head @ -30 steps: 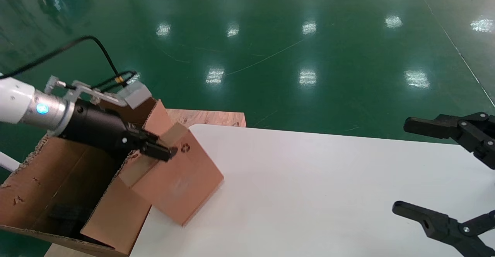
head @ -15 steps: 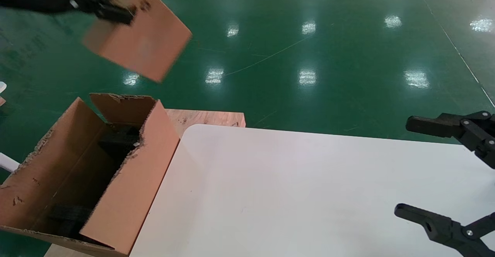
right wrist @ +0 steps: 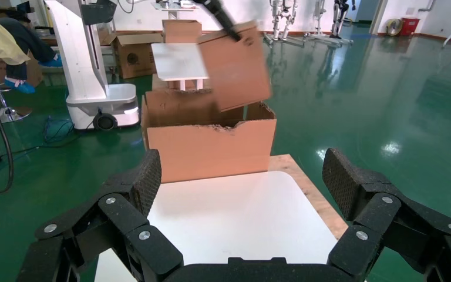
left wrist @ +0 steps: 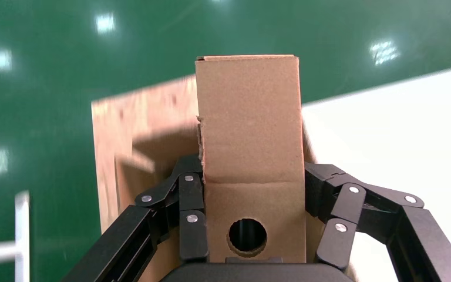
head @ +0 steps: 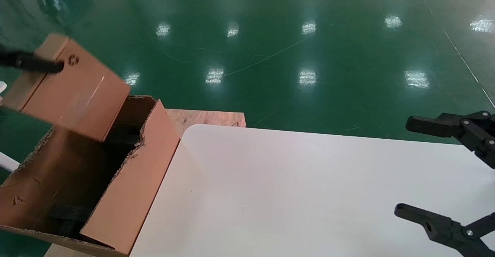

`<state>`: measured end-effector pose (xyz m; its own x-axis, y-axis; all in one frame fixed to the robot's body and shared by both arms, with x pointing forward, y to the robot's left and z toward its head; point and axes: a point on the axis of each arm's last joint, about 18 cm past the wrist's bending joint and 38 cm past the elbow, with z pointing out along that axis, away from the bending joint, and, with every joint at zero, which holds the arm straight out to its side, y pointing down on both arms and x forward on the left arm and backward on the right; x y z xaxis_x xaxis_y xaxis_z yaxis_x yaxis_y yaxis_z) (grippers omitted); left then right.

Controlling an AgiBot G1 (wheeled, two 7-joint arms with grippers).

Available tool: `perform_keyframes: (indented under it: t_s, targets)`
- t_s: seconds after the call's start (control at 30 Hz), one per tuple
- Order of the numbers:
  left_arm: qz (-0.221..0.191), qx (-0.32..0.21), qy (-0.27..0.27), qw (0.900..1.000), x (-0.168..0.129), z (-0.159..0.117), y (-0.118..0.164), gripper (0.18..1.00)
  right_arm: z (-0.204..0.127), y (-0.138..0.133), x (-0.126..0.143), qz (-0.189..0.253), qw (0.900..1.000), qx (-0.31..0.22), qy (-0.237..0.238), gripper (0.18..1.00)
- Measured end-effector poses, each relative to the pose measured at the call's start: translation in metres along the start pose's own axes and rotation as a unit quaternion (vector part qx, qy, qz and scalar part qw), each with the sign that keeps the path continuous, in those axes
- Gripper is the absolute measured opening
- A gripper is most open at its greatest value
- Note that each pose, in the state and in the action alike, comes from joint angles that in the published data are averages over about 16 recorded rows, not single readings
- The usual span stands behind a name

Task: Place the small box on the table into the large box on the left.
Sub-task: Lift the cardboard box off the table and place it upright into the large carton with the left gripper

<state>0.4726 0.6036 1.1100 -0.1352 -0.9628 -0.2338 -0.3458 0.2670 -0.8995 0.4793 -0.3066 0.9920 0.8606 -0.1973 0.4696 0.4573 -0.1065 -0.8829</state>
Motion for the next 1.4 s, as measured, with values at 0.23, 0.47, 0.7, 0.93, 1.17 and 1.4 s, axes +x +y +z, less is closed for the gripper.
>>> perform_keyframes:
  t_s: [0.23, 0.47, 0.7, 0.93, 1.17, 1.4]
  targets:
    - [-0.036, -0.025, -0.022, 0.9988, -0.016, -0.015, 0.061, 0.376, 0.0, 0.0, 0.0, 0.0, 1.0, 0.0, 0.0, 1.001]
    - [-0.04, -0.027, -0.06, 0.9971, -0.027, -0.032, 0.105, 0.375, 0.0, 0.0, 0.0, 0.0, 1.0, 0.0, 0.0, 1.001]
    - [-0.034, -0.014, -0.092, 0.9951, -0.034, -0.045, 0.128, 0.375, 0.0, 0.0, 0.0, 0.0, 1.0, 0.0, 0.0, 1.001]
    - [-0.041, 0.003, -0.109, 0.9932, -0.037, -0.049, 0.139, 0.374, 0.0, 0.0, 0.0, 0.0, 1.0, 0.0, 0.0, 1.001]
    - [-0.057, 0.019, -0.112, 0.9919, -0.038, -0.044, 0.144, 0.374, 0.0, 0.0, 0.0, 0.0, 1.0, 0.0, 0.0, 1.001]
    - [-0.077, 0.021, -0.099, 0.9919, -0.03, -0.033, 0.15, 0.373, 0.0, 0.0, 0.0, 0.0, 1.0, 0.0, 0.0, 1.001]
